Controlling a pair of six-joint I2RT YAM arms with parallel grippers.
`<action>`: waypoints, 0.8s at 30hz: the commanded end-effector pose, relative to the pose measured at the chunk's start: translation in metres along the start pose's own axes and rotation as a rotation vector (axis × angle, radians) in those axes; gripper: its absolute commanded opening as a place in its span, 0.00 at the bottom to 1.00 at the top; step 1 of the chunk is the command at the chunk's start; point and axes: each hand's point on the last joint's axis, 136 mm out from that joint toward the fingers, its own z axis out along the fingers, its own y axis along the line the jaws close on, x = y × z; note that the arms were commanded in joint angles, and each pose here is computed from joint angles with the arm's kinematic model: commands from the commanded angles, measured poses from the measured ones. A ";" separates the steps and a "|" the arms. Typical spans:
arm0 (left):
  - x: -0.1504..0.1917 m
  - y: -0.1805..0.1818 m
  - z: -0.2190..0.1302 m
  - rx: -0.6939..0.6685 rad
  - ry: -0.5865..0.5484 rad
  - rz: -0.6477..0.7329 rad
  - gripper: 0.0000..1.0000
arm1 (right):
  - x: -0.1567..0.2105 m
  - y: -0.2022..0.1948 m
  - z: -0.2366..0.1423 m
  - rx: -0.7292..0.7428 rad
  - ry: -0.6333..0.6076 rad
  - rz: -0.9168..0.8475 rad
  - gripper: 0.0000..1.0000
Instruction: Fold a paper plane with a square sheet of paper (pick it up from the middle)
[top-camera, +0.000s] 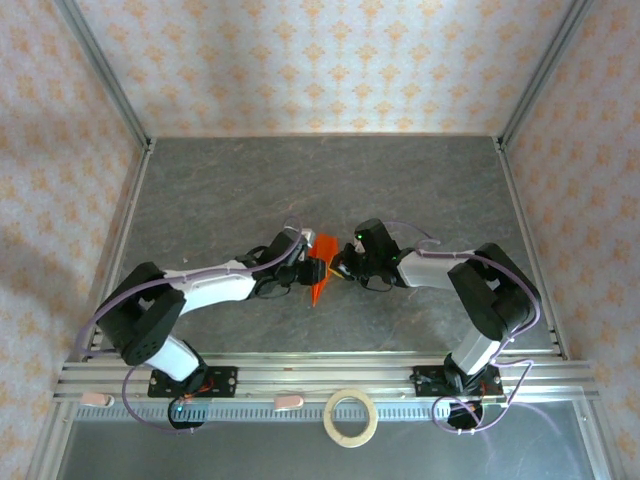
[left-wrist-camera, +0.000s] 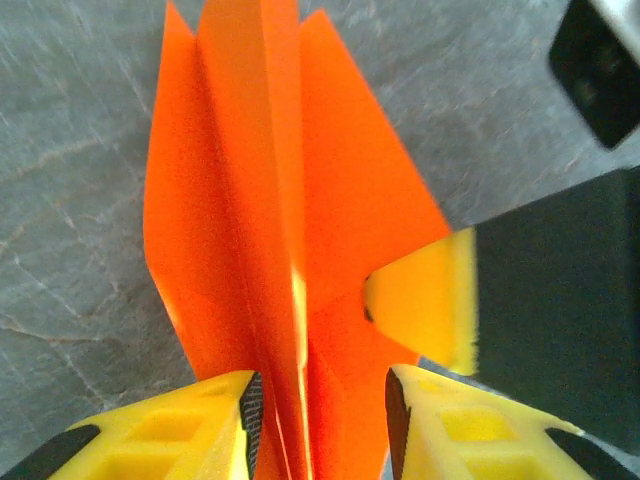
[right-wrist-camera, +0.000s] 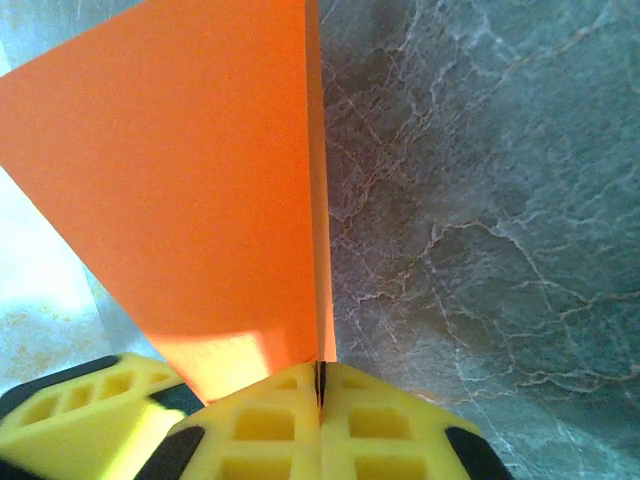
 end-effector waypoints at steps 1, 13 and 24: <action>0.004 -0.005 0.005 0.013 0.031 0.010 0.41 | -0.002 0.003 0.002 -0.004 -0.008 -0.010 0.04; 0.011 -0.001 0.012 0.002 0.062 0.014 0.33 | -0.001 0.004 0.004 -0.009 -0.002 -0.012 0.04; 0.017 -0.003 0.020 0.022 0.092 0.041 0.28 | -0.001 0.004 0.005 -0.010 0.003 -0.012 0.04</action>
